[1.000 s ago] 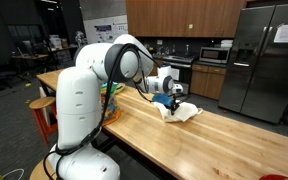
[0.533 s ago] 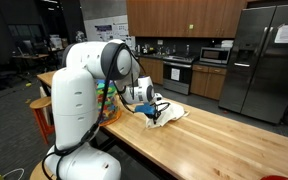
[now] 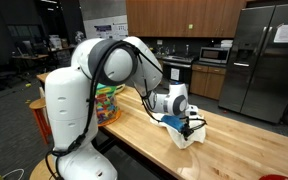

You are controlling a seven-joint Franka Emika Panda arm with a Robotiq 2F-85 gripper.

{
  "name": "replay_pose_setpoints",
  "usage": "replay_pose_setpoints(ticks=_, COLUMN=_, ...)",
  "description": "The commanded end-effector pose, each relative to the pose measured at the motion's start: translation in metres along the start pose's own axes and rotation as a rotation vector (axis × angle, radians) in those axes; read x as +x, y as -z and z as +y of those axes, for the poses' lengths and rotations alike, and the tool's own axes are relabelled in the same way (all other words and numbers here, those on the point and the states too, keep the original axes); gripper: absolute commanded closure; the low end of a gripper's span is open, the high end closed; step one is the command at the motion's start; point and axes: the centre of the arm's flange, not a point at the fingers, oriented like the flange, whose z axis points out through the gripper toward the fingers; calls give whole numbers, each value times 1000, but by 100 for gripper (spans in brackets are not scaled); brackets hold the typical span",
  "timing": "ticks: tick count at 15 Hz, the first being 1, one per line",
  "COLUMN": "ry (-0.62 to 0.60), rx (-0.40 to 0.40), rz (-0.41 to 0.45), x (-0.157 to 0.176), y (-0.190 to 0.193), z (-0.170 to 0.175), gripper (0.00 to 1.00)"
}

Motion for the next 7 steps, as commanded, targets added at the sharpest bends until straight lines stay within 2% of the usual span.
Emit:
replay_pose_setpoints(ticks=1, ry=-193, rx=30, rz=-60, x=4, y=-23, z=103, gripper=69)
replay_pose_setpoints(ticks=2, ry=-124, rx=12, rz=-30, x=3, y=-11, z=61, gripper=89)
replay_pose_setpoints(ticks=4, ry=-185, rx=16, rz=-51, x=0, y=-20, z=103, gripper=77)
replay_pose_setpoints(ticks=5, ry=-197, rx=16, rz=-55, x=-1, y=-21, z=110, gripper=70)
replay_pose_setpoints(ticks=7, ry=-194, rx=17, rz=-57, x=-1, y=-22, z=106, gripper=69)
